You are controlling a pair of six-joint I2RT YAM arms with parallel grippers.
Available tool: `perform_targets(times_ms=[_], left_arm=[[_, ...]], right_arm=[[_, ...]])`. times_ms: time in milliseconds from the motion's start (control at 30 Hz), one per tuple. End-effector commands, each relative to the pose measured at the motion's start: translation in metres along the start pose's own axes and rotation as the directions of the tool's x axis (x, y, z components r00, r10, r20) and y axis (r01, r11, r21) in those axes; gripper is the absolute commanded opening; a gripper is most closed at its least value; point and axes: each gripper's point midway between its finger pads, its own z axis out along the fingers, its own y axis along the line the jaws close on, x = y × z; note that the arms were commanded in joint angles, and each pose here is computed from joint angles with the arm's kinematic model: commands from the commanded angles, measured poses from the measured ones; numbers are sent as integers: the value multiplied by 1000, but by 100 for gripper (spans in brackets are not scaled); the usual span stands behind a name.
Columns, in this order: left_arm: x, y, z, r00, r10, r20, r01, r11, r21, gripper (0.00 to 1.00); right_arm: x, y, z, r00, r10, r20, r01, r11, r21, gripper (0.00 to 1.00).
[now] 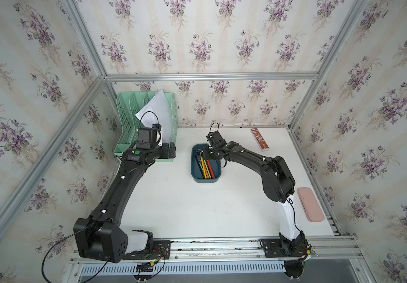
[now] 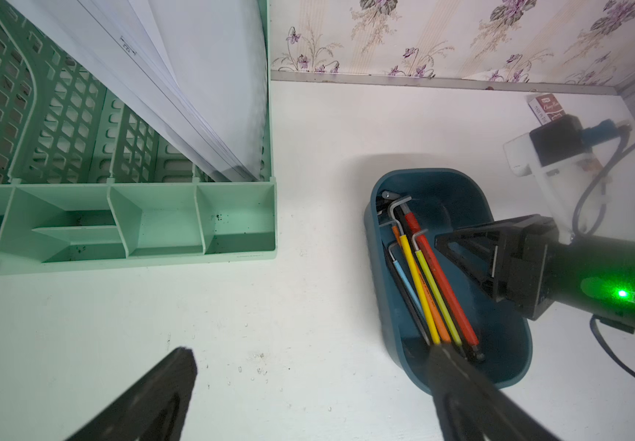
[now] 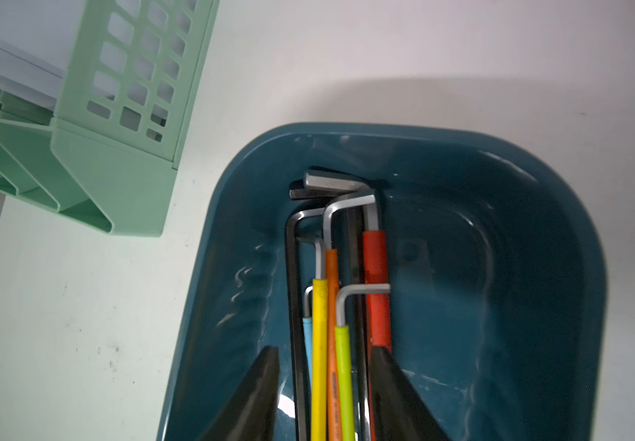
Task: Put the hex key on the desktop into the storage box
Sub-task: Reset both arms
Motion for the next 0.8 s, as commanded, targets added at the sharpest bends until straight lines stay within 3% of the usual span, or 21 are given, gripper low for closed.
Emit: perform_targets(times_ms=[0,133,267,400,533,633,700,767], left_arm=[[-8,-3,-1,998,28,51,-29,1000,12,99],[-11,-1,-6,997,23,73,-23,1000,-1,99],[-14,10,-12,981,34,191,-24,998,-55,99],[-11,22,-20,923,135,360,-91,986,-137,99],[6,35,-11,874,214,436,-127,967,-220,99],[19,59,-4,889,234,393,-96,936,-340,99],[32,91,-4,920,180,349,7,882,-472,99],[45,107,2,944,131,302,48,853,-520,99]], right_arm=[[-8,-1,-15,999,-25,33,25,1000,15,53],[-20,-5,-48,993,-39,110,34,998,48,59],[-25,-23,-93,971,-69,229,43,992,117,69],[-15,-65,-141,934,-124,335,26,959,283,83],[4,-112,-180,906,-160,392,-33,897,441,99],[20,-145,-204,878,-172,447,-88,859,504,100],[30,-168,-221,855,-161,493,-146,837,528,100],[38,-190,-234,837,-164,521,-184,813,552,100]])
